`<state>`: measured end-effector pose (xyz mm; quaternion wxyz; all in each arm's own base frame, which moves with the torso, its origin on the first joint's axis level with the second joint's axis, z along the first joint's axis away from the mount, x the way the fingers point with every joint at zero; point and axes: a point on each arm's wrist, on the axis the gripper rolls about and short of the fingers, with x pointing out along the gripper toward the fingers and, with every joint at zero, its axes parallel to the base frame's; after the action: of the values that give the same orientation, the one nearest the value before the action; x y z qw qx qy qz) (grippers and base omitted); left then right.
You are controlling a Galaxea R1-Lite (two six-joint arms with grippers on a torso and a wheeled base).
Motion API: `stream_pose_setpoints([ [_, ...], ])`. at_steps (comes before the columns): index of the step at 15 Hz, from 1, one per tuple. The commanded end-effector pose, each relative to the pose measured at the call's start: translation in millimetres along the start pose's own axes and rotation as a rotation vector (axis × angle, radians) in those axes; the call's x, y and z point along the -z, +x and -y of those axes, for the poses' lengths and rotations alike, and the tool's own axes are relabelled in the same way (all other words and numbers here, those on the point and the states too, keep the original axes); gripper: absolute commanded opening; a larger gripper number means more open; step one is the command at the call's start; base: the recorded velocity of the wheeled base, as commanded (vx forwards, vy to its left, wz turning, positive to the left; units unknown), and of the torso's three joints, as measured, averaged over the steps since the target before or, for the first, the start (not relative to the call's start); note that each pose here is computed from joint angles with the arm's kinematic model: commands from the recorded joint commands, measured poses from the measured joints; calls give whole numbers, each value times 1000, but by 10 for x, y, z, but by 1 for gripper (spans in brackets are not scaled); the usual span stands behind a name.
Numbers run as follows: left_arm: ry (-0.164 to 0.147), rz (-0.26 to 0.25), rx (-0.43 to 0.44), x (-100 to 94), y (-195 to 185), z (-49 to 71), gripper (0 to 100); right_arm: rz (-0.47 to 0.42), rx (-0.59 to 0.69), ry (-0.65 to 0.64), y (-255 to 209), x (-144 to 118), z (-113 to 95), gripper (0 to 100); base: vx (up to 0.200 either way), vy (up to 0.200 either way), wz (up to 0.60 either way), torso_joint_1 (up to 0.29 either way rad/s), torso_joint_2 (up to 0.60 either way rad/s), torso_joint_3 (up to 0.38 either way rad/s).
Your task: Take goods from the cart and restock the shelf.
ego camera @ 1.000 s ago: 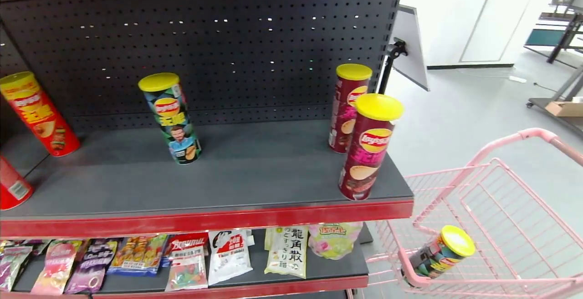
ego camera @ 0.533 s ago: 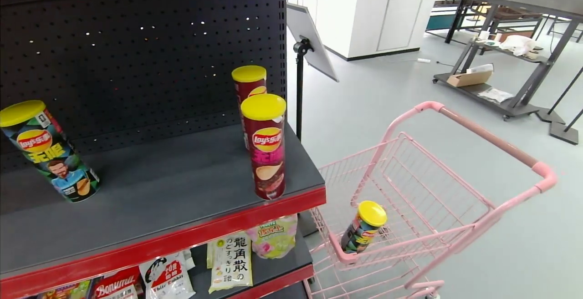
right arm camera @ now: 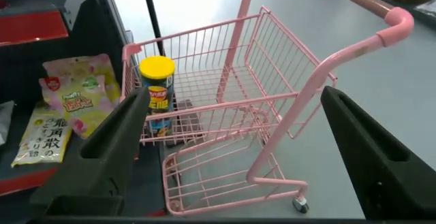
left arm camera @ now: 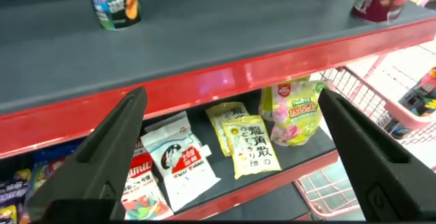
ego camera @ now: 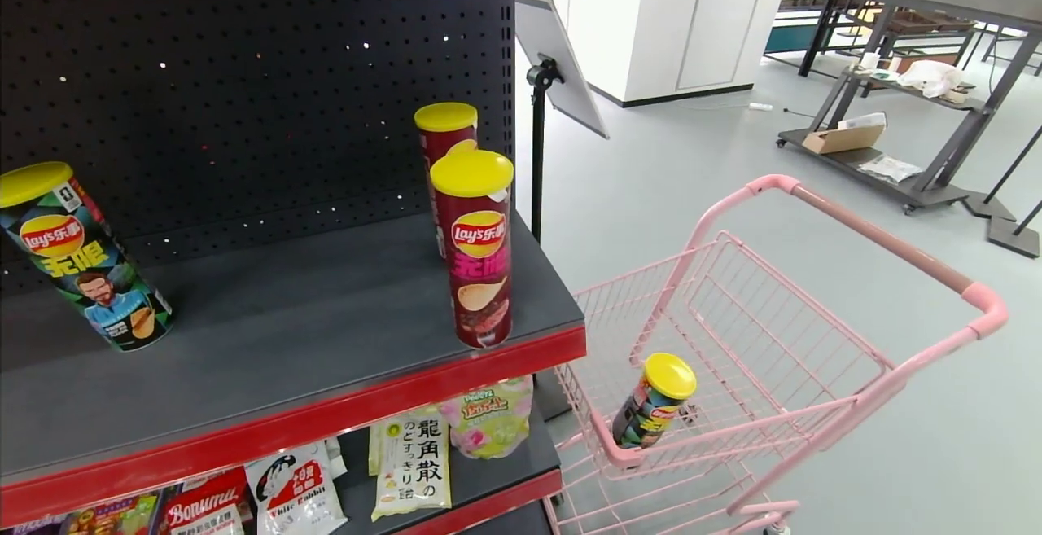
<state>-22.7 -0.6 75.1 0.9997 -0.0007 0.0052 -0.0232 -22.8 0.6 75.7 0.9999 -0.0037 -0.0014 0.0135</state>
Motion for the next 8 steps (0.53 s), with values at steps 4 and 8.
stream_pose_setpoints([
  [4,0,-3,0,5,2,0,100,0,-1,0,0,-1,0,100,0,0,0,-144,361,215],
  [8,0,-3,0,5,2,0,100,-1,-1,0,0,1,0,100,0,0,0,-149,381,226],
])
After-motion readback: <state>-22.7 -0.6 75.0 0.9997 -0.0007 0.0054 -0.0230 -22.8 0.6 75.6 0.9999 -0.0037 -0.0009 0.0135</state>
